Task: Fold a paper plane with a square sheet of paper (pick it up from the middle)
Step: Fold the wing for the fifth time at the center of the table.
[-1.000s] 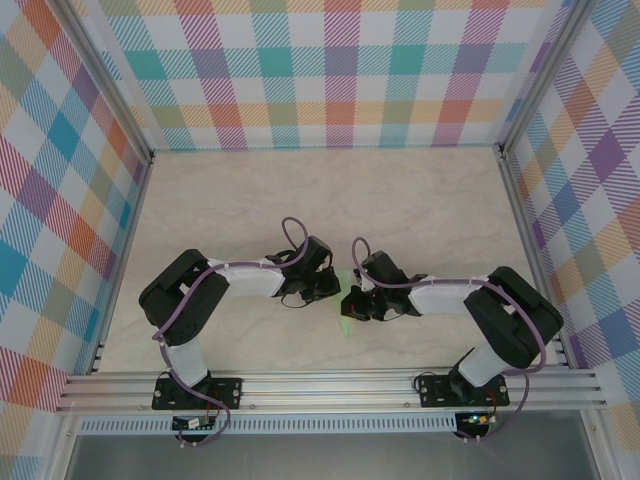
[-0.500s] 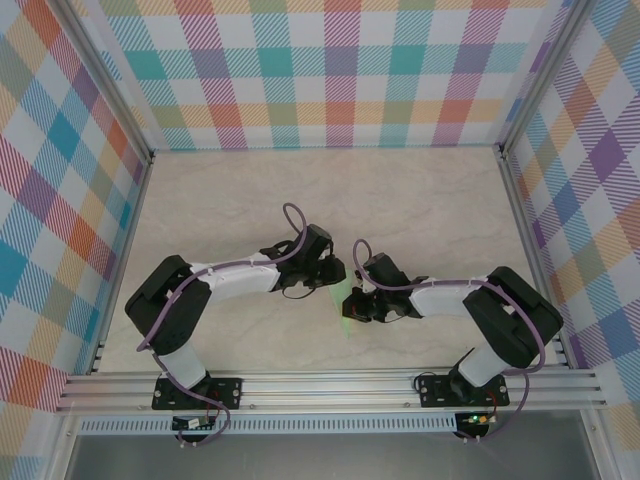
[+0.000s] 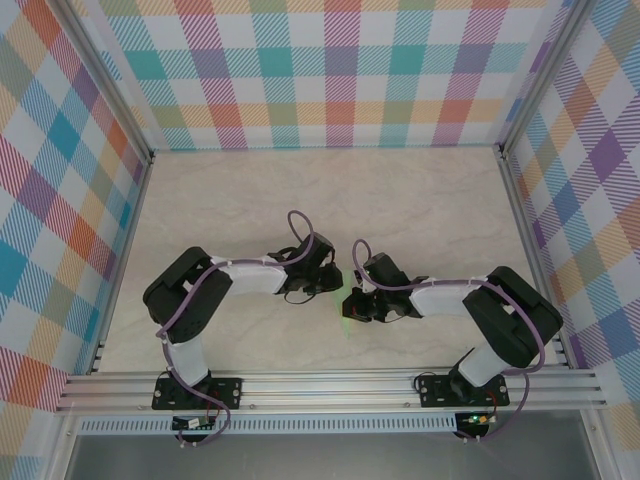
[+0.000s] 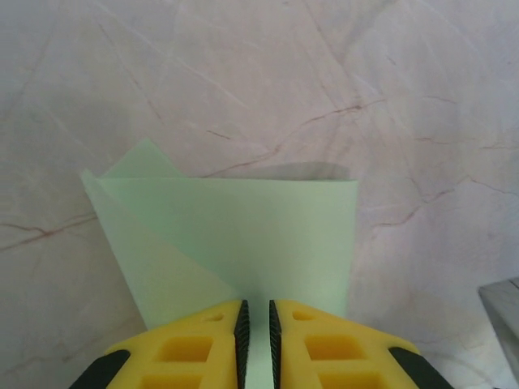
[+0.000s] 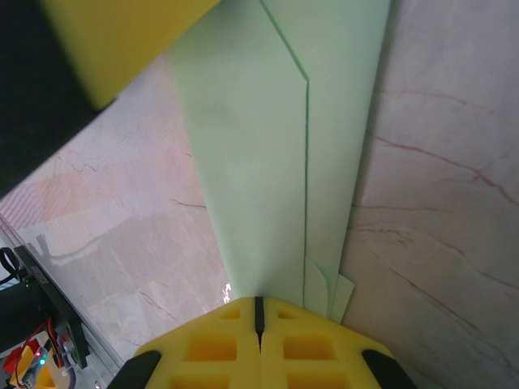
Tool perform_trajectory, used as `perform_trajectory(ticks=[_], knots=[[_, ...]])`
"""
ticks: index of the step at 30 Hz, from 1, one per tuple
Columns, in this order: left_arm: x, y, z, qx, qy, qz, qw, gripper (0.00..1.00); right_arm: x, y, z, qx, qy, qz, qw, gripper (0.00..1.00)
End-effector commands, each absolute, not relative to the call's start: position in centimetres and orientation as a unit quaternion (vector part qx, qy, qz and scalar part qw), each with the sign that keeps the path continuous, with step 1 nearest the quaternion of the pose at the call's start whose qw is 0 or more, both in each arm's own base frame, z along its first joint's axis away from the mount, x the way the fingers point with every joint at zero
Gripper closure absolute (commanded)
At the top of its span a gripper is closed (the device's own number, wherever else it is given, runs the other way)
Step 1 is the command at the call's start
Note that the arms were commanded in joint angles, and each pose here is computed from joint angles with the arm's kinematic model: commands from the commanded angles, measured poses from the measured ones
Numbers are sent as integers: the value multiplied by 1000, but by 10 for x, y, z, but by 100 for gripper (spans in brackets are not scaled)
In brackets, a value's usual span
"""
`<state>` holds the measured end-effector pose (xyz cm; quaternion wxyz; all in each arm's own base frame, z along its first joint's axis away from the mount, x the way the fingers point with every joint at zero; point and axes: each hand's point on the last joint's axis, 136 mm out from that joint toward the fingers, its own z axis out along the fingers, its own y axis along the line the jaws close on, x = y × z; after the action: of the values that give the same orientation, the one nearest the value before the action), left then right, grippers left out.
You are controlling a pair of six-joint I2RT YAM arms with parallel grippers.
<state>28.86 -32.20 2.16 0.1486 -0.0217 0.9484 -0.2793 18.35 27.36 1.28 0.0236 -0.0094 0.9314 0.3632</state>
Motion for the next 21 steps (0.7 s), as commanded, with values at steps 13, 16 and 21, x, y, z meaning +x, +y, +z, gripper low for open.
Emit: perform_trajectory(ticks=[13, 16, 21], knots=[[324, -297, 1, -28, 942, -288, 172, 81, 133, 226, -37, -6, 962, 263, -69, 100], [331, -297, 2, -29, 939, -297, 173, 80, 131, 225, -38, -9, 962, 263, -71, 100], [342, -296, 5, -30, 934, -311, 173, 79, 130, 224, -39, -14, 962, 262, -74, 100]])
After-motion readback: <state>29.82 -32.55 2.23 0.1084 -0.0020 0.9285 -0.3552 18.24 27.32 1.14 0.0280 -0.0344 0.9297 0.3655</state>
